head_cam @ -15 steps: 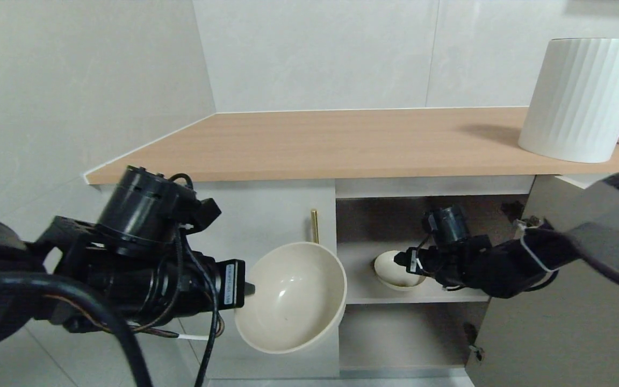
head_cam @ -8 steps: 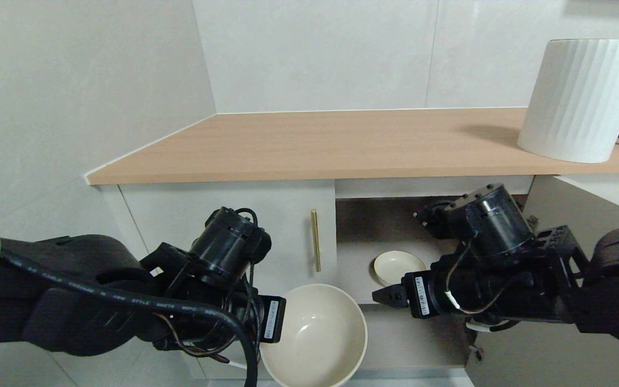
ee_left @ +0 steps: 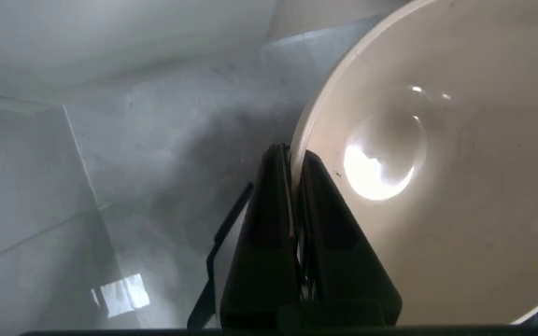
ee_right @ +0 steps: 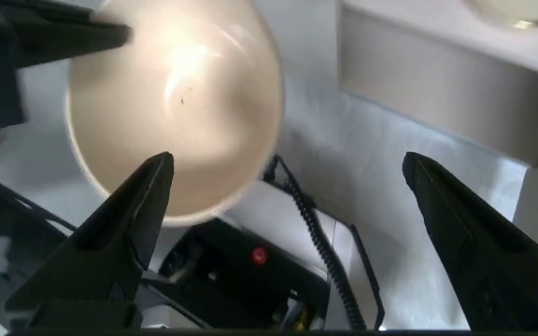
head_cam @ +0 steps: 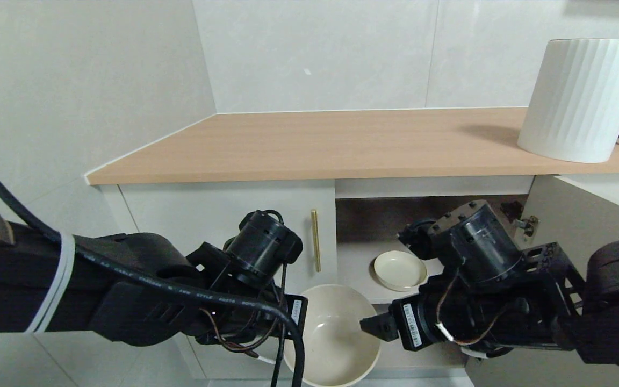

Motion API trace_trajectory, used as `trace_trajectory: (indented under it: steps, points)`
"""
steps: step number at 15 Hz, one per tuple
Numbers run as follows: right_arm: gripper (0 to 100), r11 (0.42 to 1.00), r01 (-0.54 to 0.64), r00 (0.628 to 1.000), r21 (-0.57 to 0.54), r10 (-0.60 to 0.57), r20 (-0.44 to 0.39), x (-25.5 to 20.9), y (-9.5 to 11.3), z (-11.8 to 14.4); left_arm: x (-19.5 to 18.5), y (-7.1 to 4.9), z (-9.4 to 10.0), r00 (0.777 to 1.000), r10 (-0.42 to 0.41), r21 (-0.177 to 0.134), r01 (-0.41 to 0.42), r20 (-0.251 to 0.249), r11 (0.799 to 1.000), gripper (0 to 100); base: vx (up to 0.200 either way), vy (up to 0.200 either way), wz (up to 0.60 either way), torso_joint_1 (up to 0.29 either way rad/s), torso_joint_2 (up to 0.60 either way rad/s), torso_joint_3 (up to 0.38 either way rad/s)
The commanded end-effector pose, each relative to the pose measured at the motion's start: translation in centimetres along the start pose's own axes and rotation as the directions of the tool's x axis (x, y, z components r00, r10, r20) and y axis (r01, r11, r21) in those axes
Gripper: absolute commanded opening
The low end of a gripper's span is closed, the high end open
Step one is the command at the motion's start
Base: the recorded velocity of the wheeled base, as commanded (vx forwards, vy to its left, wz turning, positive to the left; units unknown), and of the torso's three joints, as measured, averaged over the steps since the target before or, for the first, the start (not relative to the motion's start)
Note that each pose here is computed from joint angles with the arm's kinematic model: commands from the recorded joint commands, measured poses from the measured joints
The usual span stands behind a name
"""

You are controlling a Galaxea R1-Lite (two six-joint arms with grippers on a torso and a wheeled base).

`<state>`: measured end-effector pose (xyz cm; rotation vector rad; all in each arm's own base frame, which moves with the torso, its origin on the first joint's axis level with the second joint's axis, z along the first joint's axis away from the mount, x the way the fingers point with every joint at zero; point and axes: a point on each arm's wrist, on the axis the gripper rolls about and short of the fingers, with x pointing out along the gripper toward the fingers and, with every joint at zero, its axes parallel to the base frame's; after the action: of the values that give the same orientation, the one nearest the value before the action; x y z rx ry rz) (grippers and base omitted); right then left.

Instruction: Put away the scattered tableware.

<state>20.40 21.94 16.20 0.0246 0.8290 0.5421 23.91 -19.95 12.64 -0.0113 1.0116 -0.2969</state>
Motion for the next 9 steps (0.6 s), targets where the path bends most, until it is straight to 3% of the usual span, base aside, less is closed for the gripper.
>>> trace_trajectory:
  steps: [1, 5, 6, 9]
  points:
    - [100, 1.000, 0.022, 0.998, -0.007, -0.022, -0.058, 2.2, 0.1, -0.7, -0.4, -0.5, -0.2, 1.000, -0.011, 0.012, 0.011, 0.005, 1.000, 0, 0.000, 0.000, 0.00, 0.000, 0.00, 0.000]
    - [100, 0.999, 0.036, 0.997, -0.007, -0.037, -0.071, 3.1, 0.0, -0.9, -0.5, -0.9, -0.5, 1.000, -0.010, 0.014, 0.010, 0.004, 1.000, 0, 0.000, 0.000, 0.00, 0.000, 0.00, 0.000]
    - [0, 0.999, 0.035, 0.997, -0.006, -0.036, -0.069, 3.2, 0.1, -0.9, -0.4, -0.9, -0.6, 1.000, -0.008, 0.013, 0.008, 0.004, 1.000, 0, 0.000, 0.000, 0.00, 0.000, 0.00, 0.000]
    - [0, 0.999, 0.037, 0.997, -0.003, -0.038, -0.069, 3.5, 0.0, -1.0, -0.4, -0.9, -0.6, 1.000, -0.006, 0.013, 0.006, 0.003, 1.000, 0, 0.000, 0.000, 0.00, 0.000, 0.00, 0.000]
